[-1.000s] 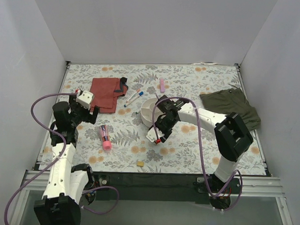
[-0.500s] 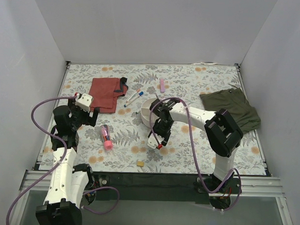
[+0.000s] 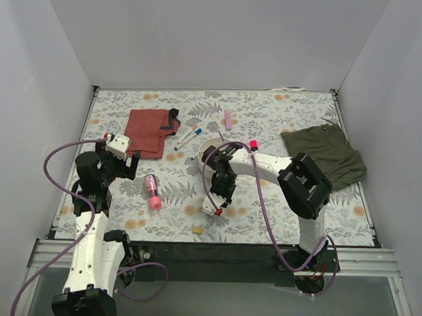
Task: Sort the stationery into containers
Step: Pick up the stationery from the center of the board, then place the stationery in the storage box.
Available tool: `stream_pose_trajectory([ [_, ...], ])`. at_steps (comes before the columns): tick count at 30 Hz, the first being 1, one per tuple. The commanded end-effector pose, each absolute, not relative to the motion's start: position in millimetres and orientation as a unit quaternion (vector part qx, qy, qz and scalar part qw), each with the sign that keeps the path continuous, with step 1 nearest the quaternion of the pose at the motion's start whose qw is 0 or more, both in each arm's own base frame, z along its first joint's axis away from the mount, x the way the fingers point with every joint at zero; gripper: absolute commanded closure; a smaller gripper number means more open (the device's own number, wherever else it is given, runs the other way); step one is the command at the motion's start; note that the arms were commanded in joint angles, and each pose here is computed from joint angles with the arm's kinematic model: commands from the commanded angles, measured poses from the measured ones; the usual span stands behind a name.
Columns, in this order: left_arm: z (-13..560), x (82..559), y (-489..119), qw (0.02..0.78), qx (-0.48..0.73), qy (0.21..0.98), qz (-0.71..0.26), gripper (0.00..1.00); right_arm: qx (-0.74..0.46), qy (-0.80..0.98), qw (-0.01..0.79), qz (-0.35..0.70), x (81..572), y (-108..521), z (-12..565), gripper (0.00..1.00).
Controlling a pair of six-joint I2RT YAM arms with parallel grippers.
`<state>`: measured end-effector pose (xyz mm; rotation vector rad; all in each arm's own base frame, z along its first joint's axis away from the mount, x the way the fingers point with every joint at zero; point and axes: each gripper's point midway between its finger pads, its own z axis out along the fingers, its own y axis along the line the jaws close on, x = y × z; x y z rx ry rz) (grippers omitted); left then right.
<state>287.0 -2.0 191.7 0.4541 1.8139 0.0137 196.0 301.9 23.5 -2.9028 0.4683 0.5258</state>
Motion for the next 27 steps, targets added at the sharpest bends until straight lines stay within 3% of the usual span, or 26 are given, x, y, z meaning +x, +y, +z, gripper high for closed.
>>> stream_pose_trajectory([
  [1,189,283,-1,0.593,0.192,0.782,0.009,0.19,-0.97,0.168,0.048,0.167,194,296,18,0.78],
  [4,192,284,-2,0.596,0.195,0.779,0.008,0.18,-0.969,0.176,0.061,0.162,196,302,29,0.94],
  [6,193,285,-3,0.596,0.197,0.779,0.006,0.19,-0.967,0.184,0.081,0.158,198,307,44,0.99],
  [15,206,290,-1,0.596,0.187,0.781,0.005,0.19,-0.939,0.26,0.175,0.145,224,330,111,0.99],
  [19,214,288,-3,0.599,0.19,0.778,0.002,0.19,-0.922,0.295,0.191,0.163,216,330,124,0.99],
  [27,221,287,-7,0.596,0.2,0.778,-0.005,0.19,-0.853,0.364,0.304,0.22,220,357,199,0.99],
])
